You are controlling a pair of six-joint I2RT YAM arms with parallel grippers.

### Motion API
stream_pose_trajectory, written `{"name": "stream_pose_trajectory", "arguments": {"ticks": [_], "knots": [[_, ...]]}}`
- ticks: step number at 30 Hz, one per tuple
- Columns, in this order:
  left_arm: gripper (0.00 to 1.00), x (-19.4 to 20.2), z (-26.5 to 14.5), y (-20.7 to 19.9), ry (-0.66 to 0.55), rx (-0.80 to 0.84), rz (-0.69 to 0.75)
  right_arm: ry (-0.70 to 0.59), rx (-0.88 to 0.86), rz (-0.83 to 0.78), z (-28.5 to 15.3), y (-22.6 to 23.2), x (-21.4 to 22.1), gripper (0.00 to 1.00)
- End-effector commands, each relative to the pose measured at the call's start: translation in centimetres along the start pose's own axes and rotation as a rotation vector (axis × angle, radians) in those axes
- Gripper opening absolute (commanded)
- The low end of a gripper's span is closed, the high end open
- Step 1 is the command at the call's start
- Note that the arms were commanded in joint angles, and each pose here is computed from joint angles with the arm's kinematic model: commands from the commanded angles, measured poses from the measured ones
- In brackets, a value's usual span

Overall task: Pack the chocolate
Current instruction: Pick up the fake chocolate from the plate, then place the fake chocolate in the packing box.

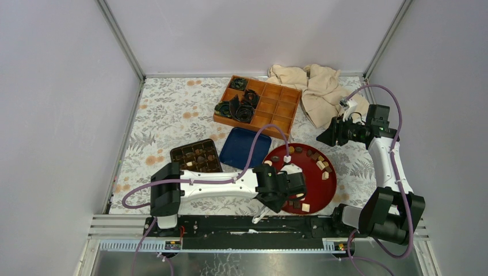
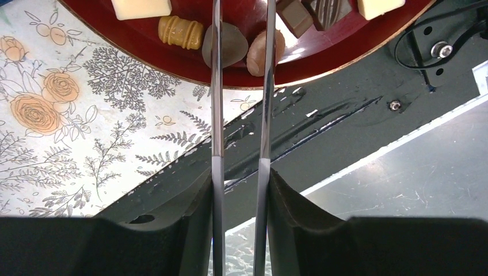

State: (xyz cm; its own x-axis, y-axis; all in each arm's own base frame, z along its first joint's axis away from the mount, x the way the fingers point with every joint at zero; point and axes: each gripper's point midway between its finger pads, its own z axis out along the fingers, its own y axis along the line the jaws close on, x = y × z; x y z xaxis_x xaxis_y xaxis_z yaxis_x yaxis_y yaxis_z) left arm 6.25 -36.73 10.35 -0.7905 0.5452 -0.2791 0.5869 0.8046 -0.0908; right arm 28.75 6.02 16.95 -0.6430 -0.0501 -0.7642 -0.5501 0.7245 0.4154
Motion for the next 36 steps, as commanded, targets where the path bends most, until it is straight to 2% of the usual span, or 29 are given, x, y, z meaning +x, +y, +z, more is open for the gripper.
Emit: {"name": "stream_pose_trajectory", "arguments": {"ticks": [1, 6, 15, 20, 27, 36], "knots": [[0.22, -1.4, -1.5, 0.1, -0.071, -0.019, -0.017, -0.013, -0.013, -0.016, -0.2, 0.2, -0.4, 0.49], [0.14, -2.0, -2.5, 0.9, -0.121, -0.030, -0.038, -0.013, -0.014, -0.016, -0.2, 0.2, -0.4, 0.49], [0.11, -2.2, -4.2, 3.7, -0.152, -0.060, -0.108, -0.013, -0.014, -0.016, -0.2, 0.2, -0.4, 0.49], [0.09, -1.7, -5.9, 7.0, -0.155, -0.123, -0.181, -0.014, -0.014, -0.016, -0.2, 0.2, -0.4, 0.49], [0.08, 0.3, -8.6, 12.2, -0.155, -0.214, -0.320, -0.014, -0.014, -0.015, -0.2, 0.2, -0.4, 0.49], [0.06, 4.7, -11.0, 16.3, -0.139, -0.277, -0.464, -0.015, -0.020, -0.013, -0.2, 0.3, -0.4, 0.49]]}}
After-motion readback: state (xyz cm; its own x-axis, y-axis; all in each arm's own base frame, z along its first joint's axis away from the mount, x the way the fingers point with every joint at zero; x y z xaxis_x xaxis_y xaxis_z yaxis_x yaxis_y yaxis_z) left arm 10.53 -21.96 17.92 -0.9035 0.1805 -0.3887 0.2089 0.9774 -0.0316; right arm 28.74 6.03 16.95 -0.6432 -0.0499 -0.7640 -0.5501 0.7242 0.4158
